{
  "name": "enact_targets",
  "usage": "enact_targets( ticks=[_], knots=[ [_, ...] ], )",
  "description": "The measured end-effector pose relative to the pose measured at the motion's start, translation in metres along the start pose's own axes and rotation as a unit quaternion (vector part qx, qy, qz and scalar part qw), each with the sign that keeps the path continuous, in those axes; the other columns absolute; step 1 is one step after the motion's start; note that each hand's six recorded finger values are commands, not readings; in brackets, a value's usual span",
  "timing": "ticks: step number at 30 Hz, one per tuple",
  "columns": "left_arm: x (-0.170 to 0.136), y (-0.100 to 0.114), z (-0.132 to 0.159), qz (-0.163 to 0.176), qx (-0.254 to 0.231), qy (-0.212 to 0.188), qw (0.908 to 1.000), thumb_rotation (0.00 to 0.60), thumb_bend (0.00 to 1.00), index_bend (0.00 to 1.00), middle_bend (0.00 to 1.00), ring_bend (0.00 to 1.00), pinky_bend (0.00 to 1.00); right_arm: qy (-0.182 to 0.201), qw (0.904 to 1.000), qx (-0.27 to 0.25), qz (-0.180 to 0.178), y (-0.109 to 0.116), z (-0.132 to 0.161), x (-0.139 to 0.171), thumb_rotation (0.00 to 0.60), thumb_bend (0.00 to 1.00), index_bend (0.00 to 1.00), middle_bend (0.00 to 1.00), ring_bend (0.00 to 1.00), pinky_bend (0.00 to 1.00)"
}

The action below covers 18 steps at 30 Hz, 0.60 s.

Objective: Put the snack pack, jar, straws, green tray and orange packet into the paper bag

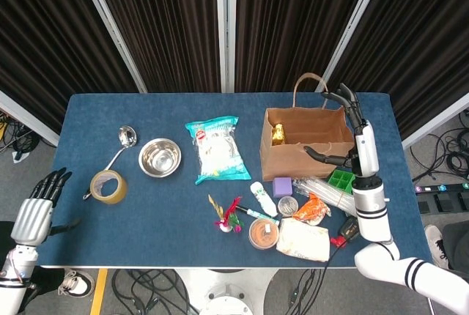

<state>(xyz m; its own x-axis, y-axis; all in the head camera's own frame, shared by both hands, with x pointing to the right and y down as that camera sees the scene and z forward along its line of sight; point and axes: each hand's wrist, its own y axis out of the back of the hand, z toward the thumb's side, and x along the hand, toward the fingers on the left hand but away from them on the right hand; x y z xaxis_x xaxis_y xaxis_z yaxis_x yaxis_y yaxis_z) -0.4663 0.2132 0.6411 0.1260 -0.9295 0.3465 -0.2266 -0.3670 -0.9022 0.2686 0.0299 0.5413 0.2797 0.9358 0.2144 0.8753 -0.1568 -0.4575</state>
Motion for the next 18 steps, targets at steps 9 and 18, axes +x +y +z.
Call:
enact_targets(
  ticks=[9,18],
  knots=[
    [0.001,0.001,0.000,0.000,0.001,0.000,1.0000,0.600,0.04,0.10,0.14,0.01,0.16,0.112,0.9915,-0.032,0.058,-0.018,0.072,0.014,0.600,0.00,0.15,0.22,0.04,0.11],
    [0.001,-0.001,0.002,-0.002,0.001,-0.002,1.0000,0.600,0.04,0.10,0.14,0.01,0.16,0.140,0.9596,0.111,0.218,-0.040,0.078,0.069,0.600,0.00,0.22,0.26,0.09,0.16]
  ],
)
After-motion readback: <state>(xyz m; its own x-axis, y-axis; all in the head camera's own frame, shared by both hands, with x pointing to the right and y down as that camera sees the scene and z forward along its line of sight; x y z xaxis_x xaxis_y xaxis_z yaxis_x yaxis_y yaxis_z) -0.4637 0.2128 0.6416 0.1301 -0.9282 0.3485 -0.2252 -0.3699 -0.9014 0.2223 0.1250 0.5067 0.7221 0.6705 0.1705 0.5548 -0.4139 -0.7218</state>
